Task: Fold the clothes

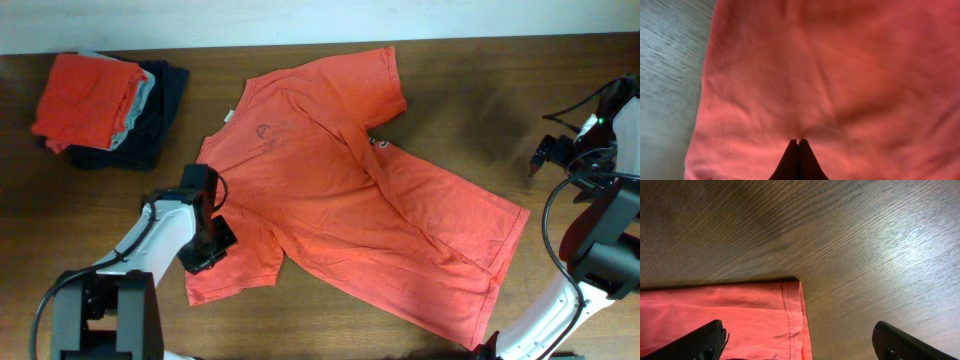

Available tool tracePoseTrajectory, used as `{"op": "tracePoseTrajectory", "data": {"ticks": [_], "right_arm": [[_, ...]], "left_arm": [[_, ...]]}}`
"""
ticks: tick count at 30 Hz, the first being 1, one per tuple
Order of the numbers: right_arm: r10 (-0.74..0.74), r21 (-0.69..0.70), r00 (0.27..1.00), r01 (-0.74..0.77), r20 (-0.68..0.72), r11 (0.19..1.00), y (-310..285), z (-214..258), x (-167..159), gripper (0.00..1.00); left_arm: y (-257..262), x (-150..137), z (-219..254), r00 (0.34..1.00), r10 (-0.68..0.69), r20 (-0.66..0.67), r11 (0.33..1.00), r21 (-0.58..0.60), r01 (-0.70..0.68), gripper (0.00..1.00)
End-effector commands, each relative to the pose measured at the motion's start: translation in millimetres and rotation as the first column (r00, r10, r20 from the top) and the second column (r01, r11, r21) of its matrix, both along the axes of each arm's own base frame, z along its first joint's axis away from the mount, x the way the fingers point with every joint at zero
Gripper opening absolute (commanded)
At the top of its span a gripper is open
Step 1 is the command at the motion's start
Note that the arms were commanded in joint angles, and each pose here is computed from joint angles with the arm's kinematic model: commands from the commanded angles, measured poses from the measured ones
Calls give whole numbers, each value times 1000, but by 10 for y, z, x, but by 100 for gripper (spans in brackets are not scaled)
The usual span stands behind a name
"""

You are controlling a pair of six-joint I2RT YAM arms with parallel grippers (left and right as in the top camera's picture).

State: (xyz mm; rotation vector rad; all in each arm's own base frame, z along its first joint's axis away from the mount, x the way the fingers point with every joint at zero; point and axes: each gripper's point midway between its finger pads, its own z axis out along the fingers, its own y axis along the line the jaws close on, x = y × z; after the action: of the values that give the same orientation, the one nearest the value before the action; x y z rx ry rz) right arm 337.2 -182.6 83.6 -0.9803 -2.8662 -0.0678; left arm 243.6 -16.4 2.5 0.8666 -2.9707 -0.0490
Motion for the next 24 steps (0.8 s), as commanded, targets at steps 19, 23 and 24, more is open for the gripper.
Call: {"op": "tracePoseTrajectory", "data": {"ticks": [19, 23, 24], "right_arm": [[-3, -9, 1000, 3, -11, 1000, -29, -14, -24, 98], [-3, -9, 1000, 3, -11, 1000, -29, -13, -24, 99], [-3, -9, 1000, 3, -11, 1000, -29, -14, -24, 98]], "left_arm": [[901, -582, -204, 982, 146, -119, 972, 200, -120, 0], [944, -582, -205, 986, 109, -125, 978, 190, -84, 0], [949, -586, -202, 988, 83, -132, 980, 189, -57, 0]]}}
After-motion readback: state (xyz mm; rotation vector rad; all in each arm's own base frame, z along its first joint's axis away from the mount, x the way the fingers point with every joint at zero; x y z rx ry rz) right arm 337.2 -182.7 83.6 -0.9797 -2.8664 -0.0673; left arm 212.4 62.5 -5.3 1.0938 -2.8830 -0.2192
